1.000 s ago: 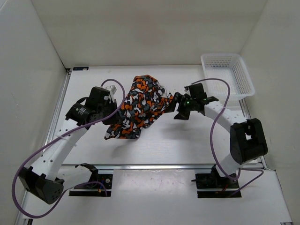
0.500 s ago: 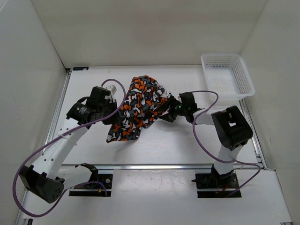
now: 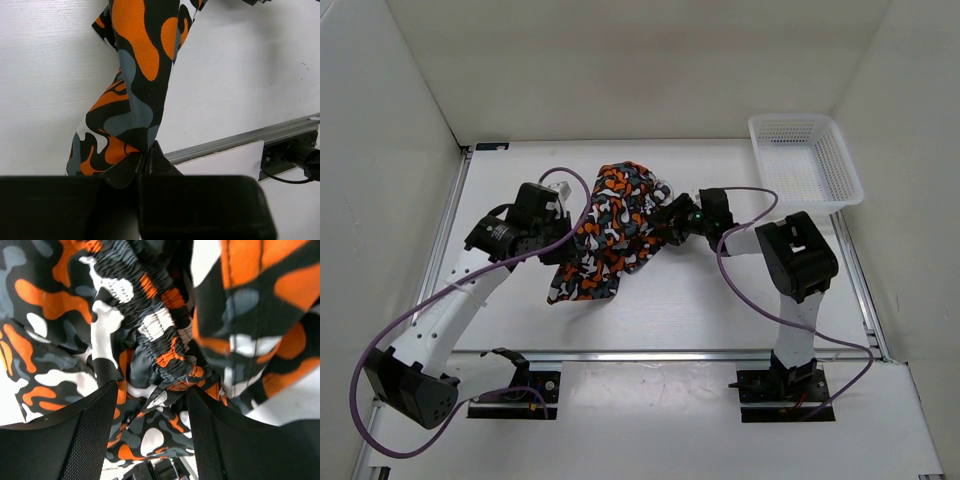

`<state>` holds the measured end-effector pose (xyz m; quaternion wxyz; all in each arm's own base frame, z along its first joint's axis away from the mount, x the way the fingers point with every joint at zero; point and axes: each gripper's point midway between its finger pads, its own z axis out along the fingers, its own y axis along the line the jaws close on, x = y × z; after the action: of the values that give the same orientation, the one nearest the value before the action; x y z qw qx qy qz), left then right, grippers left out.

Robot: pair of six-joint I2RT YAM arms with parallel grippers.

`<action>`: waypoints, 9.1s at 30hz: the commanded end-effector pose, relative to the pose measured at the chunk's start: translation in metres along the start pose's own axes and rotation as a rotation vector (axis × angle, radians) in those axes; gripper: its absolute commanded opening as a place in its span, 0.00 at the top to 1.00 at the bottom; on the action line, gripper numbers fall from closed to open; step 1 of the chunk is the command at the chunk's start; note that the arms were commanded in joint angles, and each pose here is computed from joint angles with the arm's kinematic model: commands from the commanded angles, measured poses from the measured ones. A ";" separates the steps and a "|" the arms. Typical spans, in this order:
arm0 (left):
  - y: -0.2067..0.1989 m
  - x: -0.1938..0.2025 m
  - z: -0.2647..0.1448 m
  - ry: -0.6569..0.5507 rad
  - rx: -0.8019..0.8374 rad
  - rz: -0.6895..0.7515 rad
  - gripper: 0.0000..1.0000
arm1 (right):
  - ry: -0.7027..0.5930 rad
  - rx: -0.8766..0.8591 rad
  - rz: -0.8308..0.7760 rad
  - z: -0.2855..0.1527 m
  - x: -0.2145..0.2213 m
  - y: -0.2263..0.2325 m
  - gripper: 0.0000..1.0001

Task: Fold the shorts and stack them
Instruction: Flatten the shorts out, then fold the shorts

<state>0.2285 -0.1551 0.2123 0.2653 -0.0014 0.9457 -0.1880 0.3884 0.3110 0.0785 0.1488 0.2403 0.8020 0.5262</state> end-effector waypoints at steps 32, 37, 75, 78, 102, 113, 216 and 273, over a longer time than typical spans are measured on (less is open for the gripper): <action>-0.053 -0.226 -0.138 -0.536 0.076 0.099 0.89 | -0.423 -0.334 -0.849 -0.187 -0.093 0.366 1.00; -0.085 -0.110 -0.083 -0.282 0.242 0.129 0.89 | -0.479 -0.070 -0.751 -0.219 -0.081 0.243 1.00; 0.074 0.101 0.156 0.305 -0.254 -0.520 0.35 | -0.378 0.631 -0.375 -0.281 0.021 -0.081 1.00; 0.073 0.090 0.160 0.296 -0.246 -0.502 0.88 | -0.391 0.615 -0.384 -0.282 0.018 -0.072 1.00; 0.009 -0.336 -0.244 -0.990 0.127 -0.133 0.90 | -0.718 -0.136 -1.056 -0.283 -0.122 0.401 1.00; -0.037 -0.236 -0.367 -1.185 0.158 -0.052 0.90 | -0.762 -0.133 -1.141 -0.385 -0.019 0.370 1.00; -0.062 0.102 0.048 0.232 -0.034 0.036 0.90 | -0.424 0.720 -0.612 -0.231 -0.105 0.003 0.75; 0.086 -0.043 0.055 0.066 -0.366 -0.058 0.88 | -0.300 0.693 -0.442 -0.163 -0.005 -0.072 0.00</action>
<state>0.3085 -0.0985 0.1291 0.2041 -0.0679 0.9766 0.0021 0.2889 0.1959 0.0625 0.2414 0.1883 0.9329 0.1898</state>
